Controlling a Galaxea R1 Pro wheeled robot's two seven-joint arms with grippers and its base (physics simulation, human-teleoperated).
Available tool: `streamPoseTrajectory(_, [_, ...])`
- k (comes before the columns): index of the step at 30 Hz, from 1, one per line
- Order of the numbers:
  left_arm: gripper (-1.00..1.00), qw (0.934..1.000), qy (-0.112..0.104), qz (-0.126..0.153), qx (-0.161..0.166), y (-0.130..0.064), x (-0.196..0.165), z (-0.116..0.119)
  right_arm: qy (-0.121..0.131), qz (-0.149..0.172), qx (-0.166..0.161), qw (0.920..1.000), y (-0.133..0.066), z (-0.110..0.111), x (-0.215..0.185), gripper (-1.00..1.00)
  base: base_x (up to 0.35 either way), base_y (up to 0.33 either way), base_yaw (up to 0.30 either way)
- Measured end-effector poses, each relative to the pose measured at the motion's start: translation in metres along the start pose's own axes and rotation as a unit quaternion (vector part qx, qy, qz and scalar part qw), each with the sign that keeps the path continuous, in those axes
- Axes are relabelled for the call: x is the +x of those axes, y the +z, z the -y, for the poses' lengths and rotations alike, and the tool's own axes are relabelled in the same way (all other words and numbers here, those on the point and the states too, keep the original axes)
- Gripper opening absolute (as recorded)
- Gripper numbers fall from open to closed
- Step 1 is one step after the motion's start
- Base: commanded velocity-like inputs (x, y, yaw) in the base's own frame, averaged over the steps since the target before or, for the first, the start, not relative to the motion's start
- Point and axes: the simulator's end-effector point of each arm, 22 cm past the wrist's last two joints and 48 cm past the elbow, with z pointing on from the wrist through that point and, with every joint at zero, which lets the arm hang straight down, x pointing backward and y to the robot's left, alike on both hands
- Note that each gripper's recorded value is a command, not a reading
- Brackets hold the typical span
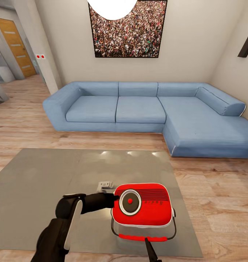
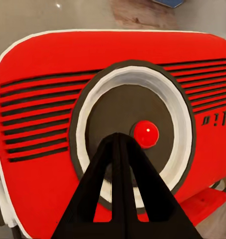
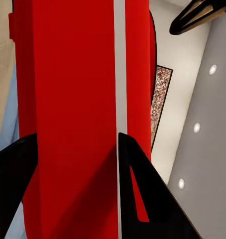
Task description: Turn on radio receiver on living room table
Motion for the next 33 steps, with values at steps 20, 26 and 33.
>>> streamPoseTrajectory(20, [-1.00, 0.9991, 0.033, -0.011, 0.023, 0.014, -0.006, 0.031, 0.000, 0.000, -0.006, 1.0000, -0.004, -0.003, 0.000, -1.00, 0.000, 0.000, 0.000])
streamPoseTrajectory(26, [-1.00, 0.9992, 0.026, -0.024, 0.018, 0.021, 0.001, 0.023, 0.000, 0.000, -0.006, 1.0000, -0.004, -0.003, 0.000, -1.00, 0.000, 0.000, 0.000])
streamPoseTrajectory(33, [-1.00, 0.9986, 0.012, -0.049, 0.015, 0.035, 0.013, 0.013, 0.000, 0.000, -0.006, 1.0000, -0.004, -0.003, 0.000, -1.00, 0.000, 0.000, 0.000])
